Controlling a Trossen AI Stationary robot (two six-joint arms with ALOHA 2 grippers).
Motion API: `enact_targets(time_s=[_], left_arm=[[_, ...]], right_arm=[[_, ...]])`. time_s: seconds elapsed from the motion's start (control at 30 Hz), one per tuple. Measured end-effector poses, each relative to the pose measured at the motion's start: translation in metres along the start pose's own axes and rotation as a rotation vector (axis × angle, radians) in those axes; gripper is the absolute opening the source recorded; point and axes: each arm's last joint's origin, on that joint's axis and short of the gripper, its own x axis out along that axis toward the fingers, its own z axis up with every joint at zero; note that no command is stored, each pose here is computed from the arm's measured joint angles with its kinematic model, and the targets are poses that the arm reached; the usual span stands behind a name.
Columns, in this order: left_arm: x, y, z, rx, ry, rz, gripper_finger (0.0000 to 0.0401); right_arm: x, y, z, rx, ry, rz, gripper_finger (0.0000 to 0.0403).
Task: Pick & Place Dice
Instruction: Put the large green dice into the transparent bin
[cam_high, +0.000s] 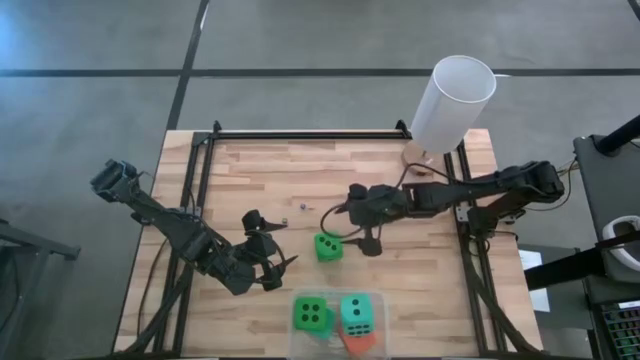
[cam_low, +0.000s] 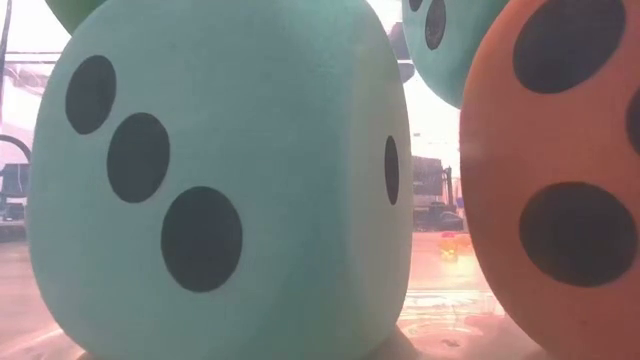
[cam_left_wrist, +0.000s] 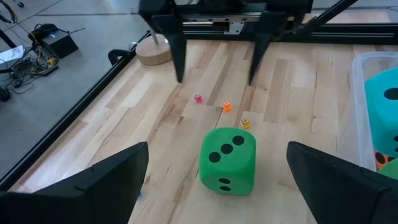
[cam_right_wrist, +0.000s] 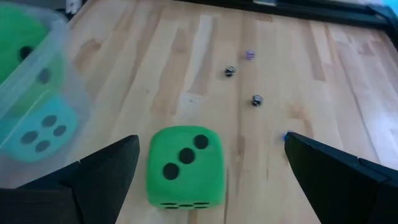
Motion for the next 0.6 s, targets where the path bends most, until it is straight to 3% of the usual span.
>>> enact_targets(time_s=[0.4,0.6], left_arm=[[0.0,0.0,0.0,0.0,0.0,0.0,0.0382],[0.0,0.0,0.0,0.0,0.0,0.0,0.0385]], right_arm=[[0.002,0.005,-0.005,-0.043,0.013,0.005,0.04],[0.019,0.002,-0.01,-0.039,0.016,-0.001,0.04]])
